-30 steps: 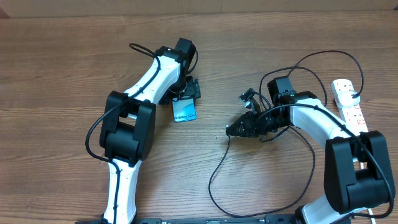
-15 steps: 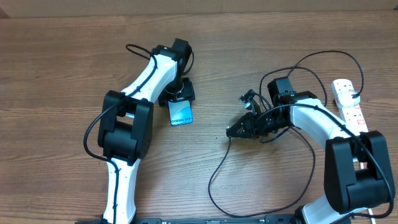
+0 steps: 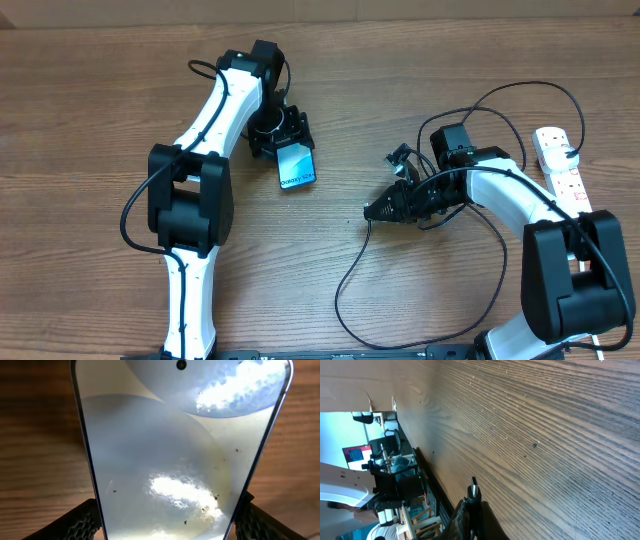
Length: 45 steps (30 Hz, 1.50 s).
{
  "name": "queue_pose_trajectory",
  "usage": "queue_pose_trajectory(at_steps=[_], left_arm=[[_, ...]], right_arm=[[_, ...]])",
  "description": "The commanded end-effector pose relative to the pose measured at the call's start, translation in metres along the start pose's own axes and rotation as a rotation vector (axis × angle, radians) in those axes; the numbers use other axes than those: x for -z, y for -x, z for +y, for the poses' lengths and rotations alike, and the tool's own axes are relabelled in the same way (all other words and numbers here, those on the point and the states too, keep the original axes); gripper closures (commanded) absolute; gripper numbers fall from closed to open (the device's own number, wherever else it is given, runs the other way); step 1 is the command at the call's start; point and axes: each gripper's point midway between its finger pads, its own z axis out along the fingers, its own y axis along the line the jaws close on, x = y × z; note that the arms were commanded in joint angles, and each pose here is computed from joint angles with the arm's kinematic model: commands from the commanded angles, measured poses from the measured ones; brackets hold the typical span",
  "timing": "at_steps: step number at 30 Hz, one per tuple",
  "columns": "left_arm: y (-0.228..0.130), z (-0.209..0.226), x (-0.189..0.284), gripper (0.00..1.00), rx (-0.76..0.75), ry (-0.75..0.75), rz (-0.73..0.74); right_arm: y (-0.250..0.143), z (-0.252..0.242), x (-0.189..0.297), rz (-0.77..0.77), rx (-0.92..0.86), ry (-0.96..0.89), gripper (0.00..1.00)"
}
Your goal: Plug charger to phone and switch on socket
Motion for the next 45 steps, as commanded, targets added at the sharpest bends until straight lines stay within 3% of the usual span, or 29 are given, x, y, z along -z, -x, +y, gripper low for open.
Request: queue_pose_trajectory(at_steps=[1, 15, 23, 28, 30, 31, 32, 34, 43, 45], left_arm=[[-0.003, -0.014, 0.004, 0.26, -0.057, -0.066, 0.020], [-0.006, -0.022, 0.005, 0.25, -0.073, -0.108, 0.035], [-0.007, -0.022, 0.005, 0.25, -0.074, -0.108, 0.037], [-0.008, -0.025, 0.004, 0.25, -0.080, -0.106, 0.039], [-0.008, -0.025, 0.004, 0.24, -0.081, -0.106, 0.039], [-0.008, -0.025, 0.004, 0.24, -0.081, -0.106, 0.038], [-0.008, -0.025, 0.004, 0.24, -0.081, -0.106, 0.039], [-0.008, -0.025, 0.004, 0.24, -0.081, -0.107, 0.039], [-0.010, -0.026, 0.003, 0.23, -0.088, -0.106, 0.041], [-0.010, -0.026, 0.003, 0.22, -0.088, -0.105, 0.042]], right_arm=[[0.009, 0.010, 0.009, -0.035, 0.037, -0.002, 0.96], [0.007, 0.009, 0.002, -0.013, 0.025, -0.037, 0.96], [0.006, -0.076, 0.025, -0.073, -0.202, -0.545, 0.96], [0.001, -0.093, 0.032, -0.098, -0.274, -0.639, 0.96], [0.000, -0.094, 0.031, -0.098, -0.276, -0.639, 0.69], [0.000, -0.094, 0.031, -0.100, -0.275, -0.639, 0.43], [0.002, -0.094, 0.031, -0.104, -0.272, -0.638, 0.23], [0.009, -0.094, 0.034, -0.127, -0.263, -0.635, 0.03], [0.062, -0.053, 0.054, -0.244, -0.239, -0.557, 0.00], [0.063, -0.058, 0.059, -0.278, -0.308, -0.611, 0.00]])
